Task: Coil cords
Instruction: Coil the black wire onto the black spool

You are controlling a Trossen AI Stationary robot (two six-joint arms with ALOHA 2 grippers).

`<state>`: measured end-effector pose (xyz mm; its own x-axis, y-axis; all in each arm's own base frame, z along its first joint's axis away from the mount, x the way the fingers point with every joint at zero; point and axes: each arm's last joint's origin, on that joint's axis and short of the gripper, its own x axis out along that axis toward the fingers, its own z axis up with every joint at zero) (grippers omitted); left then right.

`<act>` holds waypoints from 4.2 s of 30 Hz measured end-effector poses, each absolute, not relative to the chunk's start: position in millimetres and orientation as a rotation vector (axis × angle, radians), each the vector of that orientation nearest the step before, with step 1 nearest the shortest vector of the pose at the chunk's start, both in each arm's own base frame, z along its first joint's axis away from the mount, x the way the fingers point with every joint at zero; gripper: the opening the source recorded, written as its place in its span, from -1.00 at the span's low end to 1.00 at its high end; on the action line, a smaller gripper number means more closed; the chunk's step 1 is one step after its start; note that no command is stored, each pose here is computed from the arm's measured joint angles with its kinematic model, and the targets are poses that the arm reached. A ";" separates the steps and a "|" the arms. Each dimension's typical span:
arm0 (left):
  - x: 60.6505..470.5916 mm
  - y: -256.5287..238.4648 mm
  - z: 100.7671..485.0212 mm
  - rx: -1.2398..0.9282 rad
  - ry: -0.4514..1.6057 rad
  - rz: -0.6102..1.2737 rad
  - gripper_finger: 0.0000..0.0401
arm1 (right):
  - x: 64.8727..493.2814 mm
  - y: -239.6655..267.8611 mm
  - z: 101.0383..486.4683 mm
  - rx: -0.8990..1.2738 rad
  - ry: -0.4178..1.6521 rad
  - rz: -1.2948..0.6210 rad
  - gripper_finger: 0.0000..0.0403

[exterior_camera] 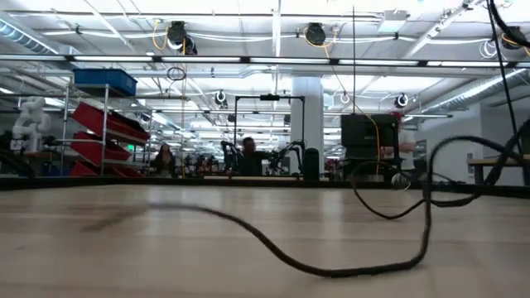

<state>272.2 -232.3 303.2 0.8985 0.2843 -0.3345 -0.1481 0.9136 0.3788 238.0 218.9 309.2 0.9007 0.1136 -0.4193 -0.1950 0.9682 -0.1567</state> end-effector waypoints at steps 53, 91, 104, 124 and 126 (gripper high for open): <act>284.2 -226.9 297.6 0.117 0.533 -0.064 -1.00 | 238.4 202.5 351.7 -0.563 0.402 0.068 -1.00; 295.4 -207.2 294.2 0.159 0.573 0.000 -0.95 | 253.1 197.6 344.6 -0.322 0.442 0.095 -1.00; 302.3 -191.5 290.9 0.181 0.616 0.049 -0.95 | 255.8 201.0 350.5 -0.359 0.383 0.170 -1.00; 301.0 -177.5 308.4 0.310 0.554 0.081 -0.95 | 247.2 195.2 373.6 -0.402 0.473 0.208 -1.00; 297.7 -176.9 316.1 0.301 0.524 0.074 -0.95 | 246.6 194.8 373.3 -0.408 0.482 0.208 -1.00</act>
